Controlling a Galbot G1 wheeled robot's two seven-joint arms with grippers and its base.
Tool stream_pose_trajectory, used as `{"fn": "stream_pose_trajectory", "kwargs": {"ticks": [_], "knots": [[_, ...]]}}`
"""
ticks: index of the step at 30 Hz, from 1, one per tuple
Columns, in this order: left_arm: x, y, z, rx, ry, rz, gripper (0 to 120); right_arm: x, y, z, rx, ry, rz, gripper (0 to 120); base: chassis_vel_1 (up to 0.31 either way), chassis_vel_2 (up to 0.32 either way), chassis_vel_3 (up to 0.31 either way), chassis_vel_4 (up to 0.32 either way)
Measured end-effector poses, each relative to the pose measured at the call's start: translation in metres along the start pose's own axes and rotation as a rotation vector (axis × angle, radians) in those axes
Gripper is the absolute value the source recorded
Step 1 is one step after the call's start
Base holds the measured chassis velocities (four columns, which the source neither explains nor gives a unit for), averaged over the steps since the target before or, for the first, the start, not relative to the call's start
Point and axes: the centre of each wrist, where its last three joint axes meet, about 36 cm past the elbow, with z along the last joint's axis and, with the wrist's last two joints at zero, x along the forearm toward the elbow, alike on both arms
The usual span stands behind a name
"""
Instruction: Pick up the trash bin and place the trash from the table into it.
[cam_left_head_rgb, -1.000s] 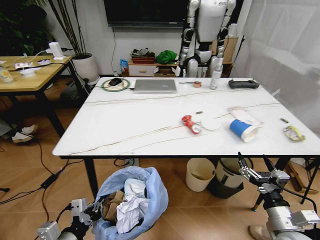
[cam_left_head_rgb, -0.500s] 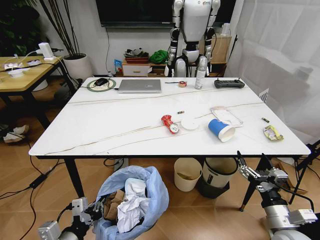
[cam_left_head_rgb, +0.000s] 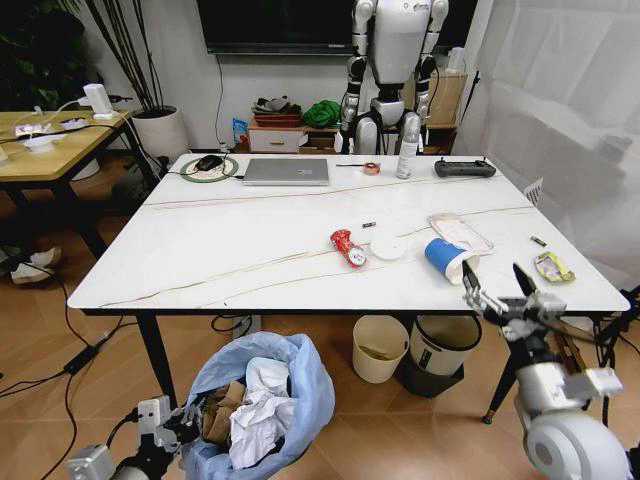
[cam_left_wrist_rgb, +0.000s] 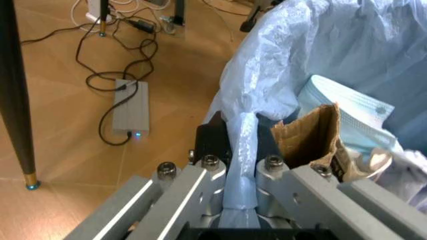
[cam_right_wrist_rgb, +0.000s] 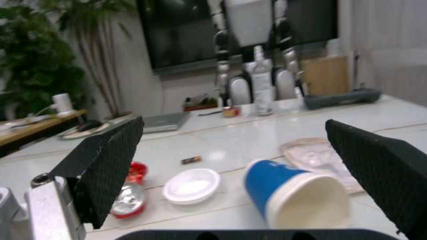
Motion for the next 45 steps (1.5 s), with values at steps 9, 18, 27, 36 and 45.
{"fn": "stream_pose_trajectory", "kwargs": {"ticks": [9,18,27,36,45], "knots": [[0.018,0.0,-0.003,-0.019,0.013,-0.033,0,-0.058,-0.003,-0.016,-0.021,0.103,-0.144,100,0.0,0.0,0.0,0.0],[0.031,-0.003,-0.007,-0.001,-0.015,-0.077,0,-0.11,0.03,0.008,-0.072,0.32,-0.274,100,0.0,0.0,0.0,0.0],[0.031,-0.005,-0.005,0.018,-0.036,-0.105,0,-0.144,0.038,0.039,-0.001,0.492,-0.253,100,0.0,0.0,0.0,0.0],[0.031,-0.006,-0.005,0.02,-0.04,-0.112,0,-0.159,0.04,0.045,-0.02,0.51,-0.245,100,0.0,0.0,0.0,0.0],[0.031,-0.006,-0.005,0.018,-0.04,-0.114,0,-0.17,0.053,0.052,-0.041,0.493,-0.263,100,0.0,0.0,0.0,0.0]]}}
